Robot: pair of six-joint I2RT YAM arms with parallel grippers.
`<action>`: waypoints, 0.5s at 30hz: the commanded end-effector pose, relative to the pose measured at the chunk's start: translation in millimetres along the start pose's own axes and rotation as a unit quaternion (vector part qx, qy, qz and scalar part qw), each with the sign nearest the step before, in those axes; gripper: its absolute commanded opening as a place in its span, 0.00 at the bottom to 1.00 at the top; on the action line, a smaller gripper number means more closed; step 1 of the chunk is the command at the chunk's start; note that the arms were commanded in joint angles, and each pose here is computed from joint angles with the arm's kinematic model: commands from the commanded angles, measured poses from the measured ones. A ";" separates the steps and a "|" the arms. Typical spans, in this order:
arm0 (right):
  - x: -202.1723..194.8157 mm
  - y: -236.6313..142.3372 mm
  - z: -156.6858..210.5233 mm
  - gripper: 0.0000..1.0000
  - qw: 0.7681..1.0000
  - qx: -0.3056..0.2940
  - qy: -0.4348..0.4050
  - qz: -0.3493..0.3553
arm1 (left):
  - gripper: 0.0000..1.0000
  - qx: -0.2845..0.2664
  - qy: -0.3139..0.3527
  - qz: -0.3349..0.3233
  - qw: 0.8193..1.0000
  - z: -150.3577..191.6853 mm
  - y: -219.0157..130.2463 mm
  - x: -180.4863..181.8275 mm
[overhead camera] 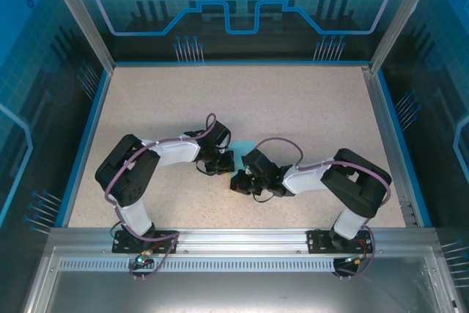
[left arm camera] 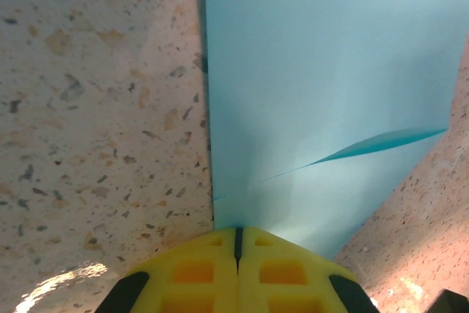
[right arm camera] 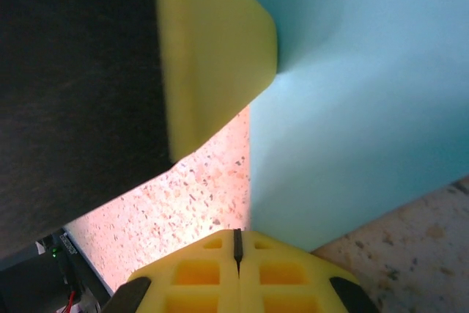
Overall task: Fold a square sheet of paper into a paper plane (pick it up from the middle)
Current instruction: Third fold the triangle at the center of the table.
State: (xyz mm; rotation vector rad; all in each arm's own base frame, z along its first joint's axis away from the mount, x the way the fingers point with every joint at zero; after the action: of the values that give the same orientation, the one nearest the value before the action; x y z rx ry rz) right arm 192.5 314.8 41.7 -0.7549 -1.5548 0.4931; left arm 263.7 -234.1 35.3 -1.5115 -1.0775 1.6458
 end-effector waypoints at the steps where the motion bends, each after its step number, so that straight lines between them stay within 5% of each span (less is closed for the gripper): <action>1: 17.9 -20.9 -14.8 0.03 0.999 -0.035 -0.023 -0.020 | 0.00 0.028 -0.039 -0.126 0.991 23.1 24.2 65.9; 15: -21.6 -32.8 -57.3 0.03 0.998 -0.052 -0.004 0.024 | 0.00 0.021 -0.021 -0.091 0.995 14.7 15.9 46.0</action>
State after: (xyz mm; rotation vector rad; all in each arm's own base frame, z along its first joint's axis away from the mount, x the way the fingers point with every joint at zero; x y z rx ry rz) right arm 238.9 271.2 64.4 -0.8727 -1.5819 0.4103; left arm 263.8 -234.2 36.8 -1.5170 -1.0766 1.6444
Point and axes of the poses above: each hand's point on the last joint's axis, 136 mm out from that joint toward the fingers, its own y axis out along the fingers, its own x axis along the line the jaws close on, z = x × y, the point moved 3 cm from there along -y, back along the fingers, and after that the axes turned 1 degree about -y, right-handed, at the moved point
